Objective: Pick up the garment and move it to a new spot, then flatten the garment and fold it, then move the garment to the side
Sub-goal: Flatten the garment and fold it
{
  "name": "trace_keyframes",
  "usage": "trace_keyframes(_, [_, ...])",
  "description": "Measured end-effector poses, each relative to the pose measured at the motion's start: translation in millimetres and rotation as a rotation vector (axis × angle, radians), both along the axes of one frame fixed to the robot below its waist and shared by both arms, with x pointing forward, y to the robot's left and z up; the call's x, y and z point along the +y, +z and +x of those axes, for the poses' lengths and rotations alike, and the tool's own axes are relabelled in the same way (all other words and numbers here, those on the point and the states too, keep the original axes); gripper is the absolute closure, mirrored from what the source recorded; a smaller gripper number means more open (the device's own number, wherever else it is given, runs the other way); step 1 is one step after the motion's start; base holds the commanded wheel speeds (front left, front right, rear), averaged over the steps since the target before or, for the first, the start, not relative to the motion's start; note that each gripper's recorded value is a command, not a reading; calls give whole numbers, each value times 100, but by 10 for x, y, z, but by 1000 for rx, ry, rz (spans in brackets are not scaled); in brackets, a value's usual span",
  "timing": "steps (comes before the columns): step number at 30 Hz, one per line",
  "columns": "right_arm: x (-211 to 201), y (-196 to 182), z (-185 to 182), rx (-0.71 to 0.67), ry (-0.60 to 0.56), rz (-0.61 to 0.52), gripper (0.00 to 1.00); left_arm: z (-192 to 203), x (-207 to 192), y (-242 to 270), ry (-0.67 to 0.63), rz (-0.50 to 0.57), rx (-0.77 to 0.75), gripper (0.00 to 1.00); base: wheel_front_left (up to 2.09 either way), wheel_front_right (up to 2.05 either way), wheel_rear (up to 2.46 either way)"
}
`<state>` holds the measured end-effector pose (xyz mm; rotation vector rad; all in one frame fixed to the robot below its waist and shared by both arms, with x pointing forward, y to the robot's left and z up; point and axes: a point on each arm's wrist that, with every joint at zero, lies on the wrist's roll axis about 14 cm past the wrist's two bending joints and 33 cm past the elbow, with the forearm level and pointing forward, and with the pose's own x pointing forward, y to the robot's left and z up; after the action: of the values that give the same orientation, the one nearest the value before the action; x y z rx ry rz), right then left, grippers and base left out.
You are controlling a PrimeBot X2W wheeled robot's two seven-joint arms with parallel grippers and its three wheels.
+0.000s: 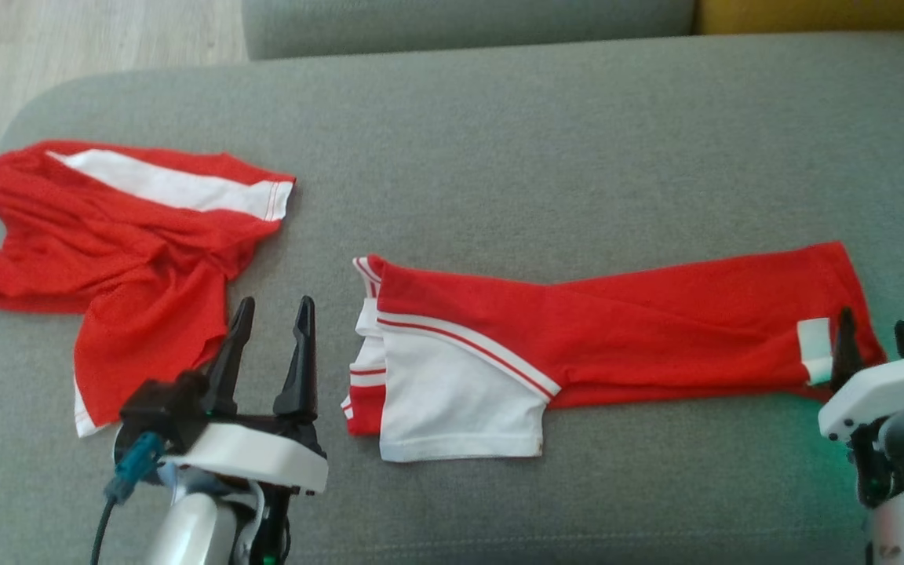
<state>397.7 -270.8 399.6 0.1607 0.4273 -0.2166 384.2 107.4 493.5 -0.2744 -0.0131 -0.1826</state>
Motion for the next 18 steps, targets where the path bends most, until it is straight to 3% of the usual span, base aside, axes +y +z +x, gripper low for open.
trace_keyframes(16, [-21, -446, 121, 226, -29, 48, 0, 221, 85, -201, 22, 9, 48, 0, 0, 0, 0])
trace_keyframes(17, [-18, -446, 125, 226, -31, 56, 64, 226, 82, -208, 21, 9, 50, 0, 0, 0, 0])
trace_keyframes(18, [-13, -442, 132, 226, -31, 61, 100, 233, 77, -209, 20, 9, 50, 0, 0, 0, 0])
